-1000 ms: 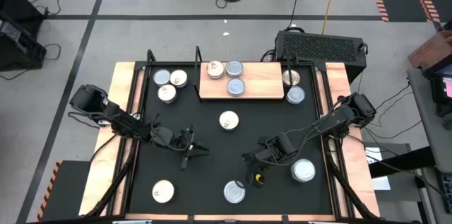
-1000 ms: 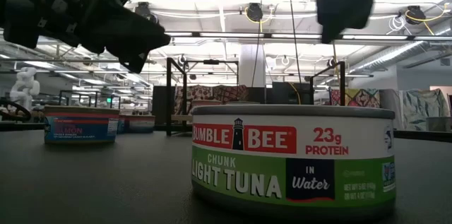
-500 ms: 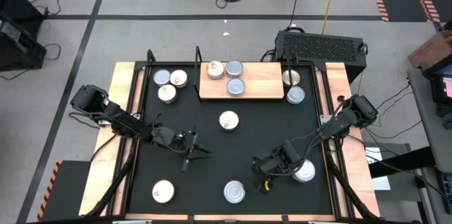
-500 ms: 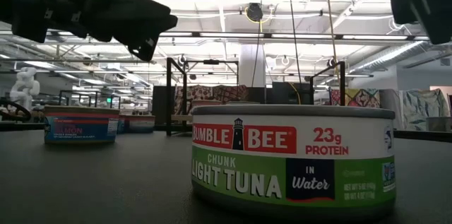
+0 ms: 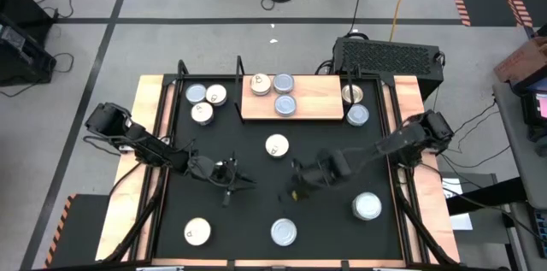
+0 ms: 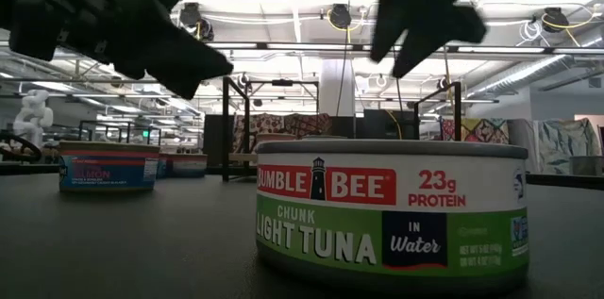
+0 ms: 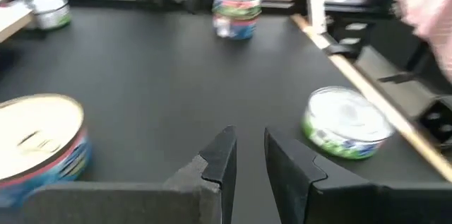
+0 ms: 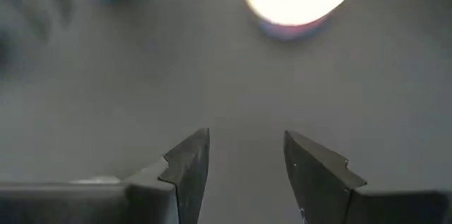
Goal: Stack canned seafood by type on shelf
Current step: Put the center blue tuna can on the shelf
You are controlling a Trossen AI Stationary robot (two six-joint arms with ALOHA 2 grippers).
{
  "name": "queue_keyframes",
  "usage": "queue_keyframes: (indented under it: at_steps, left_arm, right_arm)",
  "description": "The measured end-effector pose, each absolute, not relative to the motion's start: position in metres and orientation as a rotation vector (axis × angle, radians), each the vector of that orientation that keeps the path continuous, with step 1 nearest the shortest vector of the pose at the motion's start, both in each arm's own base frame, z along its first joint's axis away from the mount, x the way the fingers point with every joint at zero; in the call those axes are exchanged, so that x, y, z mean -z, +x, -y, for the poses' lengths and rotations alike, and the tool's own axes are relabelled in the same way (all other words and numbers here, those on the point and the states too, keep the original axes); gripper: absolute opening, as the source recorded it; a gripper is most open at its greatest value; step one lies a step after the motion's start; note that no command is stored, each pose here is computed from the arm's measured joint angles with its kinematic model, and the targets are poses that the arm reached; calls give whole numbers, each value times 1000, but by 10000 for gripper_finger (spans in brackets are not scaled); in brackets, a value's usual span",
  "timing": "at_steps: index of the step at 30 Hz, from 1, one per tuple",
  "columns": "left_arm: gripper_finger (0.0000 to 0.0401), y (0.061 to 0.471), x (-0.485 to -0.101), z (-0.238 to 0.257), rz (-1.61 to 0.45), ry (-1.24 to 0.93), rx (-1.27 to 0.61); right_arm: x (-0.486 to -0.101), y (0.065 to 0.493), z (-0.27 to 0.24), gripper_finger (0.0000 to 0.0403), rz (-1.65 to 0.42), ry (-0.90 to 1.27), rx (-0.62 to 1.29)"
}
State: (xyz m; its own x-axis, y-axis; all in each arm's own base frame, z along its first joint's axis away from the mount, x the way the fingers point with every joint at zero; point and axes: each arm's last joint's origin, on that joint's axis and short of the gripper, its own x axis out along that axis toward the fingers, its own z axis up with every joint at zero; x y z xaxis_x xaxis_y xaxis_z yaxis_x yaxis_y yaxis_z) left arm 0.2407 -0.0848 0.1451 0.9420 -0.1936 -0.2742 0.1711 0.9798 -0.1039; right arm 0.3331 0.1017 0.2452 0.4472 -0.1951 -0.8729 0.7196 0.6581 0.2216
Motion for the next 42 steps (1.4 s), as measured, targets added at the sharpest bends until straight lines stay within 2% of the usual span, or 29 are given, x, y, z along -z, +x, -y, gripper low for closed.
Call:
queue_keyframes:
  at_steps: [7, 12, 24, 32, 37, 42]
  left_arm:
    - [77, 239, -139, 81, -347, -71, 83]
    - [77, 239, -138, 81, -353, -70, 82]
    - [77, 238, -136, 81, -379, -62, 79]
    - [77, 238, -135, 81, -379, -63, 79]
    - [77, 238, -136, 81, -379, -62, 79]
    - [77, 238, -136, 81, -375, -63, 78]
  right_arm:
    - [-244, 353, -32, 176, -833, 721, 791]
    - [-225, 366, -3, 168, -842, 715, 846]
    - [-189, 382, 16, 150, -939, 681, 810]
    - [-155, 373, 16, 145, -831, 792, 733]
    - [-143, 365, 12, 117, -730, 857, 712]
    - [-137, 361, 3, 50, -710, 853, 695]
